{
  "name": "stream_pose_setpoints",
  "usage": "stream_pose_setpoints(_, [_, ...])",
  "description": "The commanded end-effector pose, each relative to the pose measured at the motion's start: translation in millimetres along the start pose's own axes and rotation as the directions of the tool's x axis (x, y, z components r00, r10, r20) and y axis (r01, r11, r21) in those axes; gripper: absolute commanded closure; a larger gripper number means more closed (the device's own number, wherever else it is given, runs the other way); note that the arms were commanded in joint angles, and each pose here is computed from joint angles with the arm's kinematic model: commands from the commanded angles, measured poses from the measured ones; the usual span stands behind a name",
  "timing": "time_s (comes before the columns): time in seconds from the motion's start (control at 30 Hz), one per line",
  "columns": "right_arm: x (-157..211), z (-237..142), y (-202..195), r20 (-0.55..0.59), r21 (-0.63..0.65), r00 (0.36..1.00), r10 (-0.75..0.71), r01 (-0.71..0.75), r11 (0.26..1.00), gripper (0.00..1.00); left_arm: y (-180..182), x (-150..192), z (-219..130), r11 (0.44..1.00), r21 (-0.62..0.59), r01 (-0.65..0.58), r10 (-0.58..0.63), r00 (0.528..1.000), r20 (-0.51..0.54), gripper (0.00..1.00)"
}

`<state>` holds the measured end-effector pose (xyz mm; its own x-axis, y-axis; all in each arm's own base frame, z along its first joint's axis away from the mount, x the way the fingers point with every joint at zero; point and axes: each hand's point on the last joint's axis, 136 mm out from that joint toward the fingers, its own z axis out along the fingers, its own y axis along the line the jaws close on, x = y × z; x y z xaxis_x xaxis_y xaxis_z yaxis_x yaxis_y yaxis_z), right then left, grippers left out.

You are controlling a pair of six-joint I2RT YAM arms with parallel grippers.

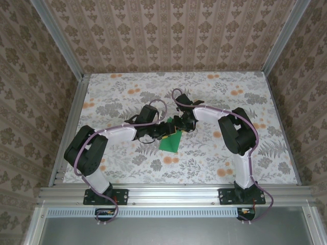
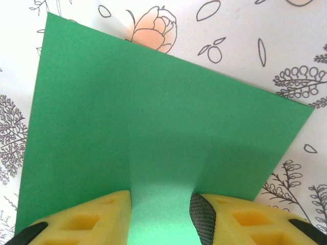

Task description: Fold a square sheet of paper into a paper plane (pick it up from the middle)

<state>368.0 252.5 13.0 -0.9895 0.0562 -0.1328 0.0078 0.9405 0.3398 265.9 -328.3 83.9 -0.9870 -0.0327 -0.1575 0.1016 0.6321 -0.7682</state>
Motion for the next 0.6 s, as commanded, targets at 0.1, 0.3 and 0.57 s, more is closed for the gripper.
stream_pose_setpoints(0.1, [41.2, 49.4, -58.7, -0.131, 0.178, 0.989, 0.074, -0.050, 0.983, 0.57, -14.0, 15.9, -11.1, 0.998, 0.066, -0.021, 0.022, 1.000, -0.018, 0.52])
stream_pose_setpoints(0.3, [41.1, 48.8, -58.4, -0.131, 0.177, 0.989, 0.074, -0.050, 0.983, 0.57, -22.1, 12.5, -13.4, 0.996, 0.079, -0.043, 0.043, 0.999, -0.002, 0.57])
stream_pose_setpoints(0.57, [40.5, 46.6, -56.4, -0.127, 0.170, 0.989, 0.071, -0.049, 0.984, 0.57, -23.4, 9.5, -9.5, 0.995, 0.093, -0.039, 0.039, 0.999, 0.005, 0.59])
